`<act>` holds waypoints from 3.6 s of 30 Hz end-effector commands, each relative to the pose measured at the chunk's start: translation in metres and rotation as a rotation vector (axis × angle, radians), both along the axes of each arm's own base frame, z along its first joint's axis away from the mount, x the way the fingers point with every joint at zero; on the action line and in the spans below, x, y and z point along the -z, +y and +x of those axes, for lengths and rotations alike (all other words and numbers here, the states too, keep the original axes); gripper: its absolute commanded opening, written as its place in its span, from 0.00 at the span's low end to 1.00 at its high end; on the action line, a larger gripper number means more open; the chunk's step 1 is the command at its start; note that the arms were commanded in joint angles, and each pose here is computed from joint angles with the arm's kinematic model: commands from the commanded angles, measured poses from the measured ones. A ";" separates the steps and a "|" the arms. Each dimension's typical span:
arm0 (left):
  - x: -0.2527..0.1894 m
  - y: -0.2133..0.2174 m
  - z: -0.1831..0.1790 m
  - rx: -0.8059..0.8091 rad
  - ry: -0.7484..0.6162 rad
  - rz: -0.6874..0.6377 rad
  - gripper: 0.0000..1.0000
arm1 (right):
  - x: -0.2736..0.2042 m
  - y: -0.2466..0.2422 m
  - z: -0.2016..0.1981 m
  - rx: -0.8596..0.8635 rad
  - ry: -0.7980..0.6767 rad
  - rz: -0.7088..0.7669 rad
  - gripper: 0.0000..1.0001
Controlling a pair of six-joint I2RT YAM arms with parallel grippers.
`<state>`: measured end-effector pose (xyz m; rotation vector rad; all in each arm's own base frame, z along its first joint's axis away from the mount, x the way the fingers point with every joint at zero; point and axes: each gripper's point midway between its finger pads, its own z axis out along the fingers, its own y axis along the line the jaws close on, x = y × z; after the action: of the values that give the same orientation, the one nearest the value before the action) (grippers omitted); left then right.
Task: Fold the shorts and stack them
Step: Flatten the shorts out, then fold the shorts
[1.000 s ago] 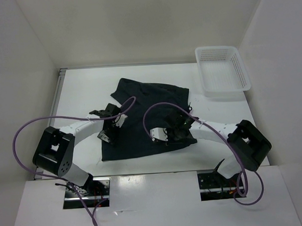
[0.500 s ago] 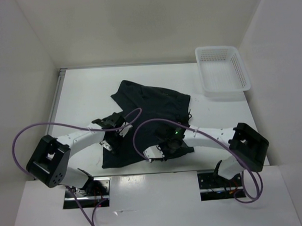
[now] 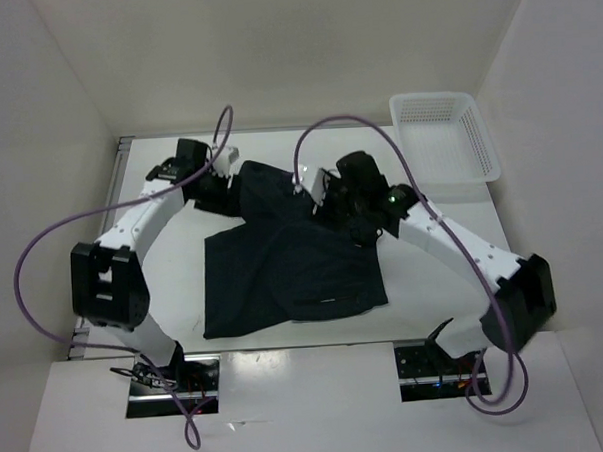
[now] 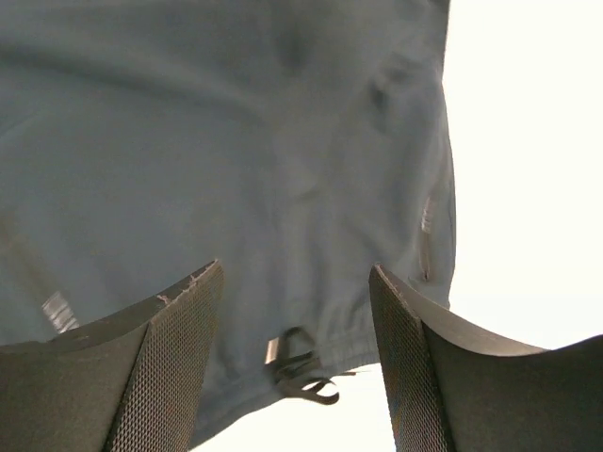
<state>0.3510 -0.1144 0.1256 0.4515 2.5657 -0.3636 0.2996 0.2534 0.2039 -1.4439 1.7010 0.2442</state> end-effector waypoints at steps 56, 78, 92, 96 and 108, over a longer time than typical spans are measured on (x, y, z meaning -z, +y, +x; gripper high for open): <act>0.016 -0.008 0.217 -0.071 -0.191 -0.009 0.73 | 0.118 -0.122 0.228 0.771 0.177 -0.047 0.72; 0.091 -0.056 0.230 -0.001 -0.097 0.029 0.01 | 0.208 -0.153 0.183 0.694 0.391 -0.265 0.65; -0.086 0.014 0.245 -0.113 -0.389 -0.042 0.00 | 0.104 -0.143 0.201 0.648 0.227 -0.150 0.00; -0.095 0.029 0.174 -0.120 -0.268 -0.034 0.00 | 0.047 -0.113 0.166 0.543 0.127 -0.148 0.00; 0.032 0.039 -0.035 -0.100 0.216 -0.024 0.09 | 0.136 -0.114 0.001 0.227 0.267 -0.432 0.00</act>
<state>0.3506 -0.0706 0.1207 0.2876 2.6606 -0.3367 0.3224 0.1675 0.0996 -1.4176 2.1450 -0.0026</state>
